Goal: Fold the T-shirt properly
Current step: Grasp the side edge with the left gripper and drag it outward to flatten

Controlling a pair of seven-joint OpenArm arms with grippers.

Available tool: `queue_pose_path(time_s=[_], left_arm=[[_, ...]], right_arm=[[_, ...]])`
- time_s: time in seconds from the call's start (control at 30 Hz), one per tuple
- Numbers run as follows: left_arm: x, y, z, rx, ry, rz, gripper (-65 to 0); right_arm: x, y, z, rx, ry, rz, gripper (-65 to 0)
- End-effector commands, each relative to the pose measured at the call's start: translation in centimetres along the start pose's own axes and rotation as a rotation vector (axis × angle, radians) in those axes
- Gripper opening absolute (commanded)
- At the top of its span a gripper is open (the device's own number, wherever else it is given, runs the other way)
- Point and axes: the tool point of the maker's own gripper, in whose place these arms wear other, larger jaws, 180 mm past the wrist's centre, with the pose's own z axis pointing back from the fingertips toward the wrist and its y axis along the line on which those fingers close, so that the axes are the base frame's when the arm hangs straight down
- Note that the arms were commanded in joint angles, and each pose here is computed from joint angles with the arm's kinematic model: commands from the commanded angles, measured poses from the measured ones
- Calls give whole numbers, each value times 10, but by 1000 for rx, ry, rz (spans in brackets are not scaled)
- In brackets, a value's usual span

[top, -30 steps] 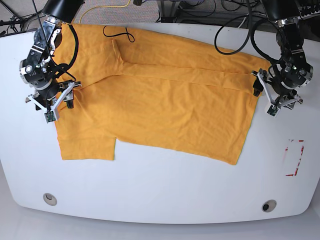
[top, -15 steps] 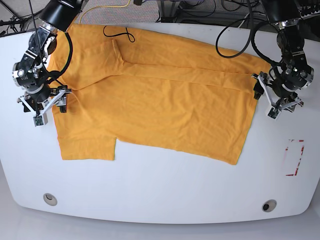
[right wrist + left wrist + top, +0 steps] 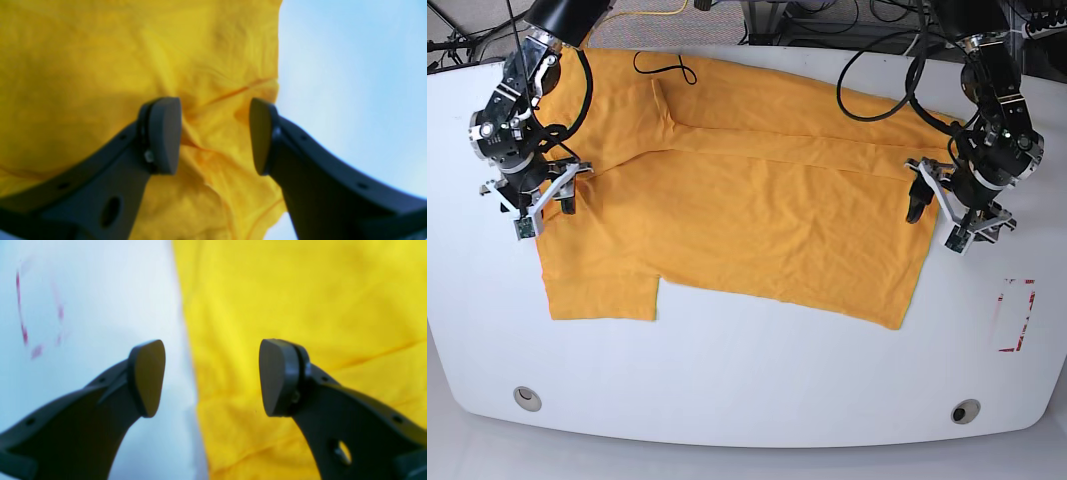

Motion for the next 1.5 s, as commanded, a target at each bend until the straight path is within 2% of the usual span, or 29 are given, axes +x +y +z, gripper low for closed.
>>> queue_pose_path(time_s=[0.0,0.1,0.17,0.2,0.3,0.37,0.57,0.83,1.1,1.47], left_arm=[[7,8,3,29,-16,-12,-250],[-4,6,1,24,12,-1,-306],[-11,5,-1,16,30,10,-381],[-16,4,-3,13,43,18,-442],[-29,2,-9,-5,74,42,-532],[-36,1,-12,-16,91,55,-561],[-46,-4,-19,-37,94,83,-565],[-82,-15,-26,-81,173,136,-565],[-117,-32,-14,-108,248,157,-565],[-158,-26,11,-61,321,231,-565]], right_arm=[[14,2,6,4,-55,20,-325],[9,3,7,7,-43,20,-319],[5,4,7,8,-37,20,-322],[3,5,7,11,-35,19,-322],[4,5,7,11,-38,19,-322],[5,5,8,11,-41,20,-322],[12,0,14,-10,-58,37,-322],[14,-1,14,-14,-62,40,-322],[16,-7,10,-18,-59,34,-322],[19,-25,-10,-11,-34,3,-322]])
